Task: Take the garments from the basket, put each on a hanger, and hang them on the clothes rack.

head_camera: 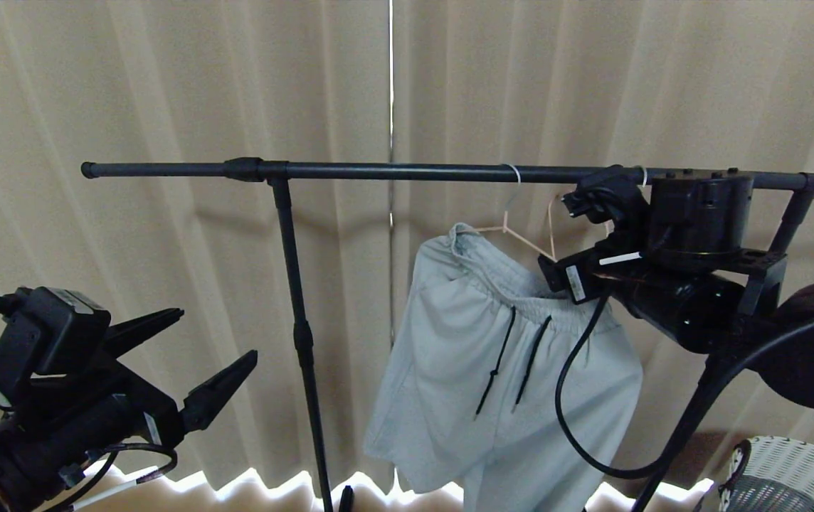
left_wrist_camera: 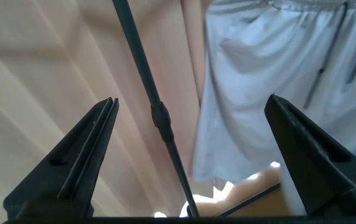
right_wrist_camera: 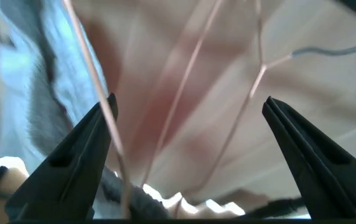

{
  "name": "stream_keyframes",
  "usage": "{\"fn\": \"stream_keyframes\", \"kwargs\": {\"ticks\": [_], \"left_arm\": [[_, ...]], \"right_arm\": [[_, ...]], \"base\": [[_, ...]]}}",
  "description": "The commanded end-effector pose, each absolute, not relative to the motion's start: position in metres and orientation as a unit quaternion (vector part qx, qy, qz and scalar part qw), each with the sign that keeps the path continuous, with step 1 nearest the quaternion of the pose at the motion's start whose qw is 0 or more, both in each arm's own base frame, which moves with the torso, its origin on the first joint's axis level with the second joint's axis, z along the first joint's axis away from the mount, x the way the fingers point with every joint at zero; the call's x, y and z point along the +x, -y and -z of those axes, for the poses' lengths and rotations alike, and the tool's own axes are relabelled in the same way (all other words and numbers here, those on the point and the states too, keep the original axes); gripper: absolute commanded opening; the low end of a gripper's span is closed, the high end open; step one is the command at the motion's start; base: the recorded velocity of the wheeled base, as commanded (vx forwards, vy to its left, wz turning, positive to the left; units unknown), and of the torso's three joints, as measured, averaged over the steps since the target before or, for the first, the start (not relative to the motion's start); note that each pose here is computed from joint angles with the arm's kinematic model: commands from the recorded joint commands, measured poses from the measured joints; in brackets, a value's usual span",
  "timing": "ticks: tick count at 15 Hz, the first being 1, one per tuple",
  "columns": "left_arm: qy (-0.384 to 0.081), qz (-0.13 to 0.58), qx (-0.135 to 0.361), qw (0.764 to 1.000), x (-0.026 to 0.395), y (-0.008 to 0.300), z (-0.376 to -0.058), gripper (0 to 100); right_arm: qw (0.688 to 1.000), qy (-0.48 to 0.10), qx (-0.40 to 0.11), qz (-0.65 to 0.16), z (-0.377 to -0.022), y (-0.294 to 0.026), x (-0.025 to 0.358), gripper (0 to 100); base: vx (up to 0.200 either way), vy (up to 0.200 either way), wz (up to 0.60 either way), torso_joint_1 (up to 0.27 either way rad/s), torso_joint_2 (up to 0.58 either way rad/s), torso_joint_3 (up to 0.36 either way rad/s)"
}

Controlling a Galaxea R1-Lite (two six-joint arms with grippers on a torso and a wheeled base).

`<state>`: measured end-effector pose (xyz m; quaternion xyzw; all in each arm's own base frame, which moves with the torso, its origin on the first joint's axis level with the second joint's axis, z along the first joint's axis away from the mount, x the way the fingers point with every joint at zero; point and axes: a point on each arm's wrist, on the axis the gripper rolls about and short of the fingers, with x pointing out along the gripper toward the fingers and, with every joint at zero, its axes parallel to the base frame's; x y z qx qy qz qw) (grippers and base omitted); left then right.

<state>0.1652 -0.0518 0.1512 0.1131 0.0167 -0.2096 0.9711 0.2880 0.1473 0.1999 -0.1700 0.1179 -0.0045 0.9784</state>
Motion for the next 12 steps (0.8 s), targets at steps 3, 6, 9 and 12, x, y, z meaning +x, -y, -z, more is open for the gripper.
{"fn": "stream_keyframes", "kwargs": {"ticks": [3, 6, 9, 12], "left_arm": [[-0.018, 0.210, 0.114, 0.971, 0.165, 0.052, -0.151, 100], [-0.018, 0.210, 0.114, 0.971, 0.165, 0.052, -0.151, 100], [-0.018, 0.210, 0.114, 0.971, 0.165, 0.052, -0.151, 100], [-0.020, 0.210, 0.114, 0.971, 0.165, 0.052, -0.150, 100]], "right_arm": [[0.983, -0.094, -0.155, -0.020, -0.209, -0.137, 0.267, 100], [0.985, -0.079, -0.146, -0.040, -0.218, -0.133, 0.258, 100], [0.986, -0.071, -0.139, -0.060, -0.223, -0.126, 0.244, 100], [0.986, -0.069, -0.137, -0.072, -0.223, -0.122, 0.240, 100]], "base": [[0.000, 0.000, 0.00, 0.000, 0.00, 0.000], [0.000, 0.000, 0.00, 0.000, 0.00, 0.000], [0.000, 0.000, 0.00, 0.000, 0.00, 0.000], [0.000, 0.000, 0.00, 0.000, 0.00, 0.000]]}}
